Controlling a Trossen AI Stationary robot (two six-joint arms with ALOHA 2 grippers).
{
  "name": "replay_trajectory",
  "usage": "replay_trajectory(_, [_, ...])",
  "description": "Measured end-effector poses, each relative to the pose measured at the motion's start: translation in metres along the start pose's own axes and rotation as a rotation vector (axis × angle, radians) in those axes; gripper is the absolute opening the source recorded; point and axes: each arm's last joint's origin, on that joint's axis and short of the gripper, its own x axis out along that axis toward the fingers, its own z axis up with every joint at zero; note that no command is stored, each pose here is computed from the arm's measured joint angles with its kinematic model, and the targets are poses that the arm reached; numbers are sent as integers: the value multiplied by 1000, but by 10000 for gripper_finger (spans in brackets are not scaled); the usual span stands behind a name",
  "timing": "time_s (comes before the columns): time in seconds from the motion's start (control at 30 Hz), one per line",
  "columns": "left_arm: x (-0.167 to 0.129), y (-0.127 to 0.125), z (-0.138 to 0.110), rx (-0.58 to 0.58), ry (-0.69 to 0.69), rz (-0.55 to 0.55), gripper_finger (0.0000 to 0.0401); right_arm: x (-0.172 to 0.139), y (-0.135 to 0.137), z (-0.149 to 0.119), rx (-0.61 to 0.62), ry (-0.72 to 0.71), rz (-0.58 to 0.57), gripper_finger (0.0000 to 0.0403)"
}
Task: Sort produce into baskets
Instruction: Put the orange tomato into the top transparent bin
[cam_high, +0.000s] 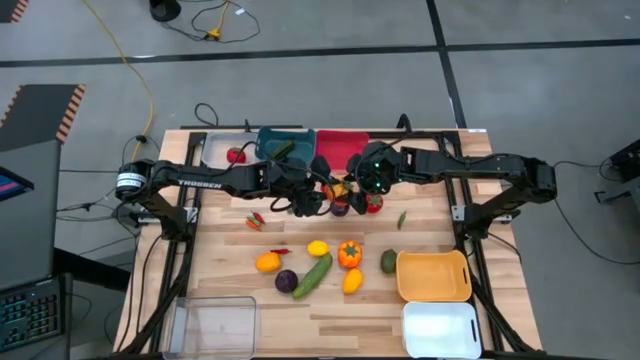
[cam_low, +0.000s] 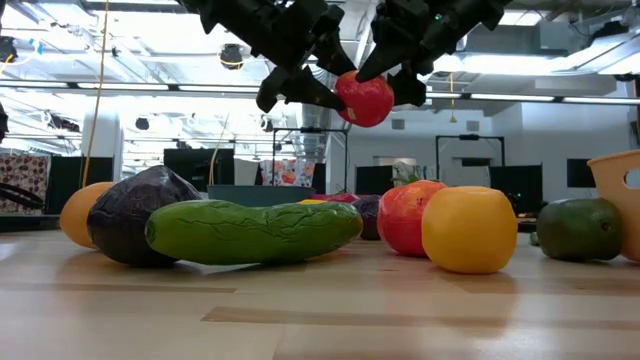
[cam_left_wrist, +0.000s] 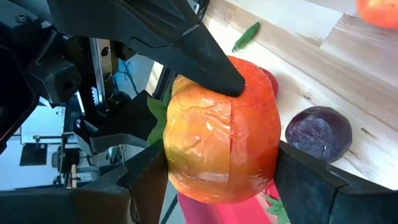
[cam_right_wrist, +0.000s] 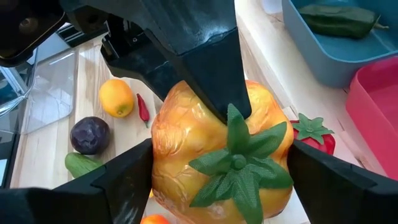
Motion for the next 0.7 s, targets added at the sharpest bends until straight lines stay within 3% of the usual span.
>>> replay_trajectory(0.7, [0, 0, 0, -2, 1, 7, 241, 0, 0, 1, 32, -11, 2, 396])
